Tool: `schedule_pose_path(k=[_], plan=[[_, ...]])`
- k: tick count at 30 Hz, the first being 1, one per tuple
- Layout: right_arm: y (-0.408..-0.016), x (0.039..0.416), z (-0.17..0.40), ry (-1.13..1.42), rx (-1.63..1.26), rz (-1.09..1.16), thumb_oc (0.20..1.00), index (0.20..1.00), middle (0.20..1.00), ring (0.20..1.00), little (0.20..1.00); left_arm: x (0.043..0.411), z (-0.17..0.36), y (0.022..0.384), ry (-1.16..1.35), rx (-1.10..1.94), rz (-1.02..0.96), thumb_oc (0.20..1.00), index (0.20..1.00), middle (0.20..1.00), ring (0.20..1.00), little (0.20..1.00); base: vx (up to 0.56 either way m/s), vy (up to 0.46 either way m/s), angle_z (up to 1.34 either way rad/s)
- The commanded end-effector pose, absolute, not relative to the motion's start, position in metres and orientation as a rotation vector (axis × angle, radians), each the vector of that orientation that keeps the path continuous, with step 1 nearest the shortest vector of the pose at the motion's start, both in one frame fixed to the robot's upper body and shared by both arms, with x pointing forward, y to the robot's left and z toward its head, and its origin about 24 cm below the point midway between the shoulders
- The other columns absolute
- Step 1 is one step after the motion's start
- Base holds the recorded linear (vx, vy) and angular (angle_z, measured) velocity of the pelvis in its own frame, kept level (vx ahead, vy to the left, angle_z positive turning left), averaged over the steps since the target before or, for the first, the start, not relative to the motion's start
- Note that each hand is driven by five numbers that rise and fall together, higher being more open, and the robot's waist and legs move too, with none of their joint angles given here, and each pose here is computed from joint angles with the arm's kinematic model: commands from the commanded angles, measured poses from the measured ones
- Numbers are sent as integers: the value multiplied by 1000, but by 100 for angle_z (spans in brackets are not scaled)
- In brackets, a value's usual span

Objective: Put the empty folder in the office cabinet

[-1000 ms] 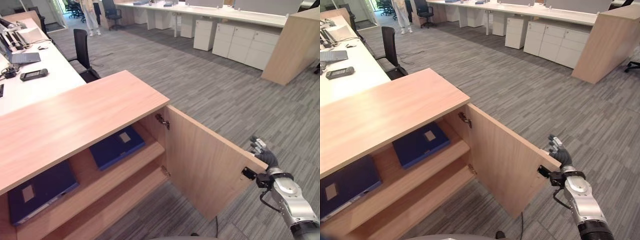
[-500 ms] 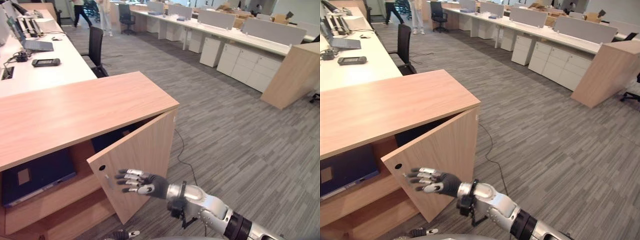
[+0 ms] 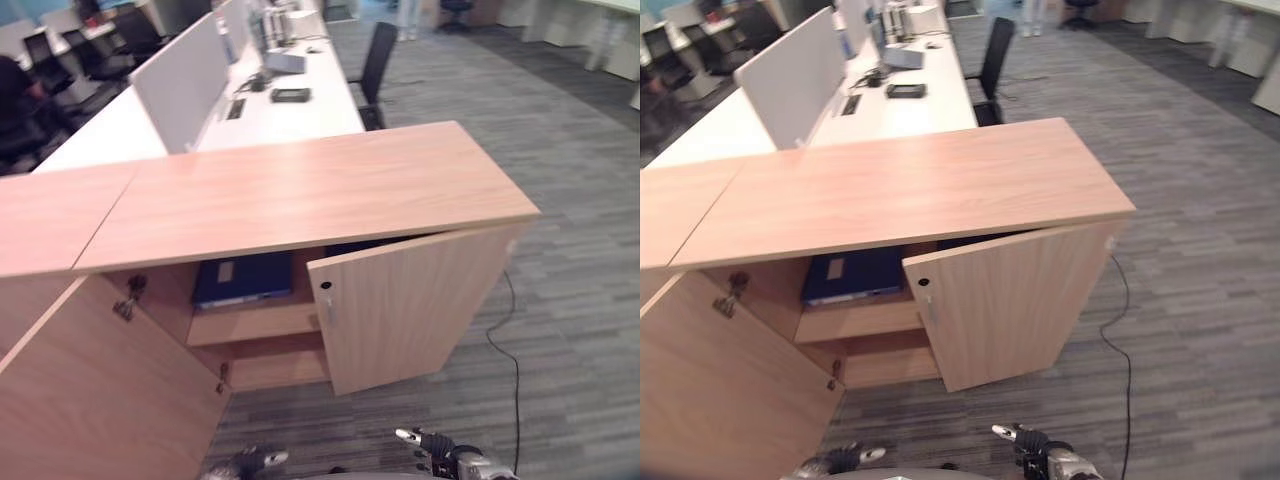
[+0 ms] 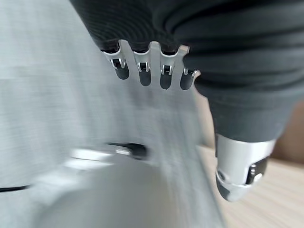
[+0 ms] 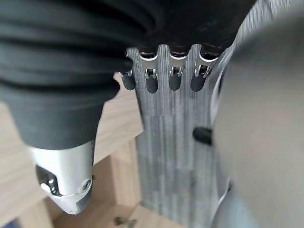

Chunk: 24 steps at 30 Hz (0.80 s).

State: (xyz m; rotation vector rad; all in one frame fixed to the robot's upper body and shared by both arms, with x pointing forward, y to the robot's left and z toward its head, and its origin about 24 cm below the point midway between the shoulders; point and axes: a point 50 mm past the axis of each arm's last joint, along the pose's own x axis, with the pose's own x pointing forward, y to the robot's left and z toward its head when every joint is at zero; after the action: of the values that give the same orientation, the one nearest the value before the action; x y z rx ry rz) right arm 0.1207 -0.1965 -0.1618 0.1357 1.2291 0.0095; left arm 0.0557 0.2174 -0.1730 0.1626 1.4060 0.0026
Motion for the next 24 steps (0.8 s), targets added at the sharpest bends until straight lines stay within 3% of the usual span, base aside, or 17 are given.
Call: schedule_pose_path(k=[1, 8, 13, 16, 17, 20, 24], plan=[[-199, 108, -166, 1256, 141, -98, 1000, 1000, 1000, 1000, 1000, 46, -178, 195, 1453, 127, -76, 1000, 1000, 1000, 1000, 1000, 80, -186, 206], [-235, 53, -170, 1436, -22, -268, 1000, 1000, 1000, 1000, 1000, 71, -173, 207, 1395, 117, -12, 1000, 1000, 1000, 1000, 1000, 30, -328, 127], [-252, 37, -167, 1455, -23, -366, 1000, 1000, 1000, 1000, 1000, 82, -169, 217, 1358, 104, 67, 1000, 1000, 1000, 1000, 1000, -42, -246, 94], [-268, 45, -162, 1376, 24, -490, 1000, 1000, 1000, 1000, 1000, 106, -159, 238, 1238, 95, 222, 1000, 1000, 1000, 1000, 1000, -152, -20, 100], [-275, 37, -160, 1376, 55, -540, 1000, 1000, 1000, 1000, 1000, 107, -150, 267, 1187, 111, 310, 1000, 1000, 1000, 1000, 1000, -29, 65, 130], [-291, 30, -155, 1374, 63, -622, 1000, 1000, 1000, 1000, 1000, 119, -129, 310, 1089, 114, 451, 1000, 1000, 1000, 1000, 1000, 86, 134, 75], [-293, 32, -154, 1372, 46, -598, 1000, 1000, 1000, 1000, 1000, 140, -110, 331, 969, 122, 522, 1000, 1000, 1000, 1000, 1000, 53, 131, 30]])
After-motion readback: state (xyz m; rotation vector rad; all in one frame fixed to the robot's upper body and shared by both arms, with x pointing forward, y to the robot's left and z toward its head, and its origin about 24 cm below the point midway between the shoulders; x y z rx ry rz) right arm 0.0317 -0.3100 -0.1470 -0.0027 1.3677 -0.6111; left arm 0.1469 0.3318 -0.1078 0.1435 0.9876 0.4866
